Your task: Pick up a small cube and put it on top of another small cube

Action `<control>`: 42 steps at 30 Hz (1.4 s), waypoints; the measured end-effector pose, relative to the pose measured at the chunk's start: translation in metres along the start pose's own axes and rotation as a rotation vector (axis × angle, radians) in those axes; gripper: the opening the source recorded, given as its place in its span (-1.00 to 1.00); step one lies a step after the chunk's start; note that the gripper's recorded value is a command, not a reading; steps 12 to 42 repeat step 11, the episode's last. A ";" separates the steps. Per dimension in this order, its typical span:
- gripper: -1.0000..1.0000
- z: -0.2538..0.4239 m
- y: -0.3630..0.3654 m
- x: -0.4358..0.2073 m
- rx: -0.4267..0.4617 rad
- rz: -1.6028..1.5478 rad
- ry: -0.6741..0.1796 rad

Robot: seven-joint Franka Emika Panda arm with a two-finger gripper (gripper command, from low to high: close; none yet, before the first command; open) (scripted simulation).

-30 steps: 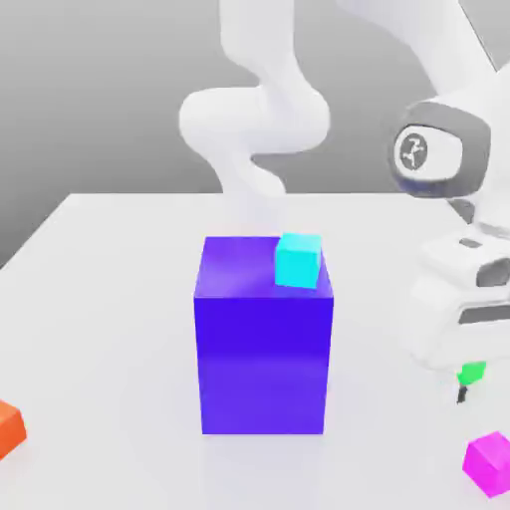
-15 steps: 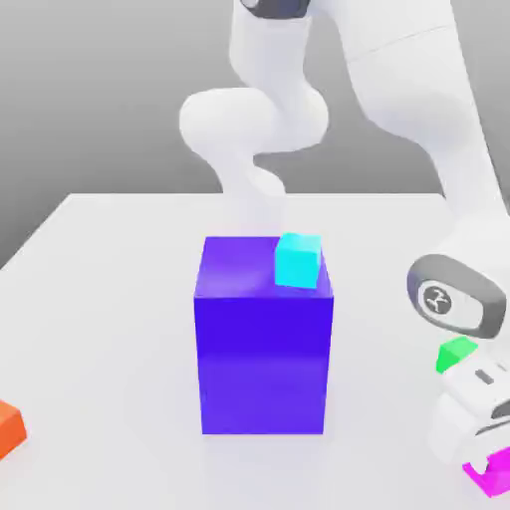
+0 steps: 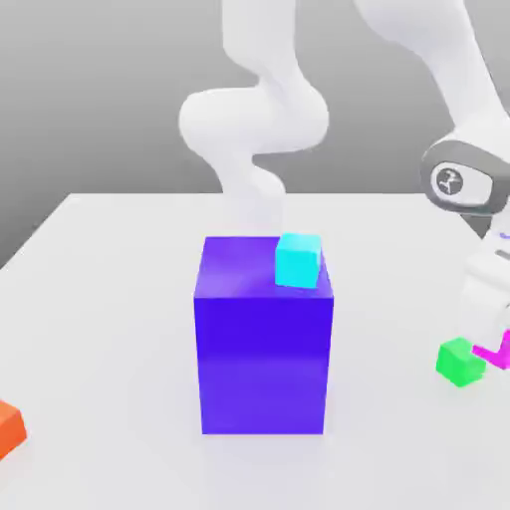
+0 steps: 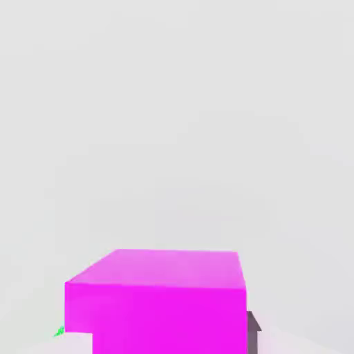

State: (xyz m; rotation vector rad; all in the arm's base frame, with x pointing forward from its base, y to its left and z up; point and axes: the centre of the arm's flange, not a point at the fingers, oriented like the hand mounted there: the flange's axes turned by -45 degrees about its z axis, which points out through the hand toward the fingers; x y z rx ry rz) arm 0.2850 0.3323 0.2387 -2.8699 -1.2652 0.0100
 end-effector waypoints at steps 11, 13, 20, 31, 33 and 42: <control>1.00 0.056 -0.015 -0.027 -0.009 -0.081 0.005; 1.00 0.056 -0.015 -0.027 -0.009 -0.081 0.005; 1.00 0.056 -0.015 -0.027 -0.009 -0.081 0.005; 1.00 0.056 -0.015 -0.027 -0.009 -0.081 0.005; 1.00 0.056 -0.015 -0.027 -0.009 -0.081 0.005; 1.00 0.056 -0.015 -0.027 -0.009 -0.081 0.005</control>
